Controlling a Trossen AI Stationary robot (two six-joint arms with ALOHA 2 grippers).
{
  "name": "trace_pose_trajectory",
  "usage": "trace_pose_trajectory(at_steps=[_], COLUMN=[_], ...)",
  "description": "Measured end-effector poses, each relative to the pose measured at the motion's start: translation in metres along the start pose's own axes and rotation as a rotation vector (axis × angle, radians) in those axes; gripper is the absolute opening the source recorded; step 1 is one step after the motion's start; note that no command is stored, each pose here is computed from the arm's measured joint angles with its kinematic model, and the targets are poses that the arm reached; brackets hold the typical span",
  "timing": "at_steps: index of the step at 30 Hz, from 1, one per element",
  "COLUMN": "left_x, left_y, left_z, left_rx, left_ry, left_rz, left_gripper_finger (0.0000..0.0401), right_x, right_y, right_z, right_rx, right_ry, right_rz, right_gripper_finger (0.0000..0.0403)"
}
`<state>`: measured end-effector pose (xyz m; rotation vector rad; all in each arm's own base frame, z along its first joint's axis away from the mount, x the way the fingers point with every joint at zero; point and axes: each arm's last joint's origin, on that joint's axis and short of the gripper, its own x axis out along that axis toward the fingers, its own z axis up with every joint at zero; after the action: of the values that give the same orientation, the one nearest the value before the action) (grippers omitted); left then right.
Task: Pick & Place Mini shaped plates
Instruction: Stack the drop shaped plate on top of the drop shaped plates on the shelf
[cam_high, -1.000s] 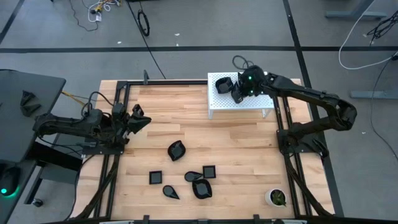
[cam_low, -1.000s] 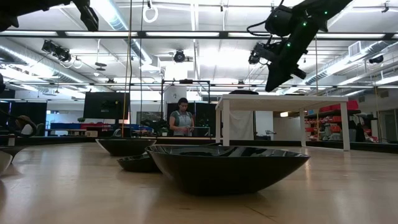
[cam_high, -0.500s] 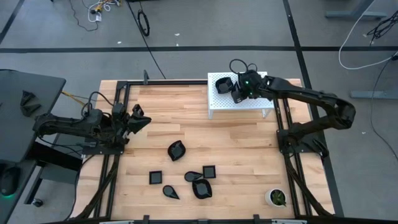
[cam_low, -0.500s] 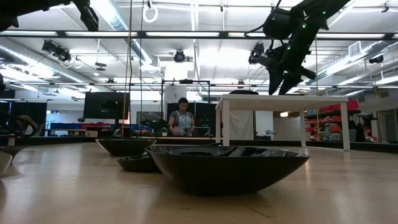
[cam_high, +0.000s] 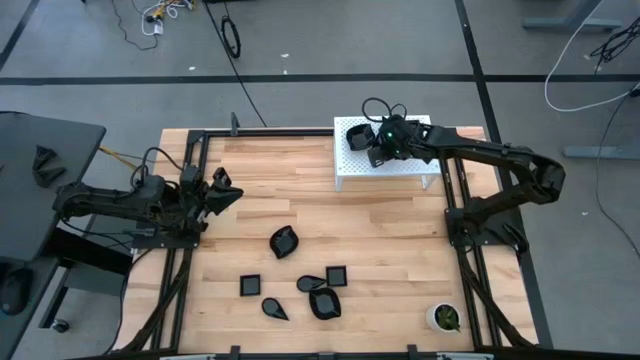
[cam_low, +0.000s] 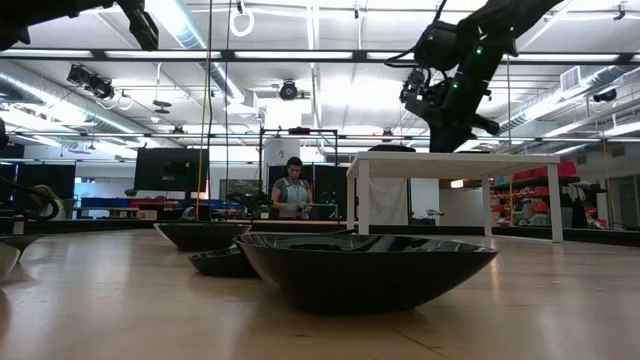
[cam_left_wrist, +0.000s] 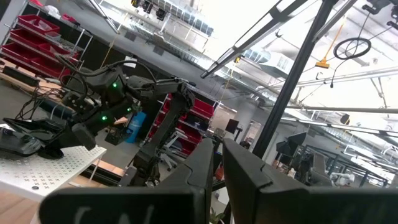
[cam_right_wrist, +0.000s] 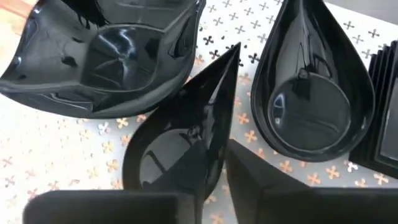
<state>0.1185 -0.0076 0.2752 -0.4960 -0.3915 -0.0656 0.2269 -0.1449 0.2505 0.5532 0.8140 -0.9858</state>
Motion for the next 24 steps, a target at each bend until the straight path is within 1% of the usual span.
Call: trace_pose_trajectory(at_steps=[5, 7, 12, 15, 18, 21, 24], left_x=[0.0, 0.0, 0.0, 0.0, 0.0, 0.0, 0.0], left_y=[0.0, 0.0, 0.0, 0.0, 0.0, 0.0, 0.0], left_z=[0.0, 0.0, 0.0, 0.0, 0.0, 0.0, 0.0], left_rx=[0.0, 0.0, 0.0, 0.0, 0.0, 0.0, 0.0], left_ry=[0.0, 0.0, 0.0, 0.0, 0.001, 0.001, 0.001], left_rz=[0.0, 0.0, 0.0, 0.0, 0.0, 0.0, 0.0], left_gripper_finger=[0.0042, 0.0042, 0.0042, 0.0042, 0.0042, 0.0042, 0.0042], right_x=[-0.005, -0.009, -0.026, -0.039, -0.049, -0.05, -0.043], right_y=[-0.001, -0.002, -0.007, -0.012, -0.018, -0.025, -0.033], right_z=[0.0, 0.0, 0.001, 0.001, 0.004, 0.011, 0.018], right_rx=[-0.005, -0.013, 0.01, 0.01, -0.012, -0.06, -0.104], right_ry=[-0.009, -0.017, -0.057, -0.087, -0.157, -0.212, -0.222], right_rz=[0.007, 0.012, 0.033, 0.042, 0.014, -0.026, -0.063], right_gripper_finger=[0.0015, 0.0006, 0.0013, 0.0009, 0.0004, 0.0004, 0.0006])
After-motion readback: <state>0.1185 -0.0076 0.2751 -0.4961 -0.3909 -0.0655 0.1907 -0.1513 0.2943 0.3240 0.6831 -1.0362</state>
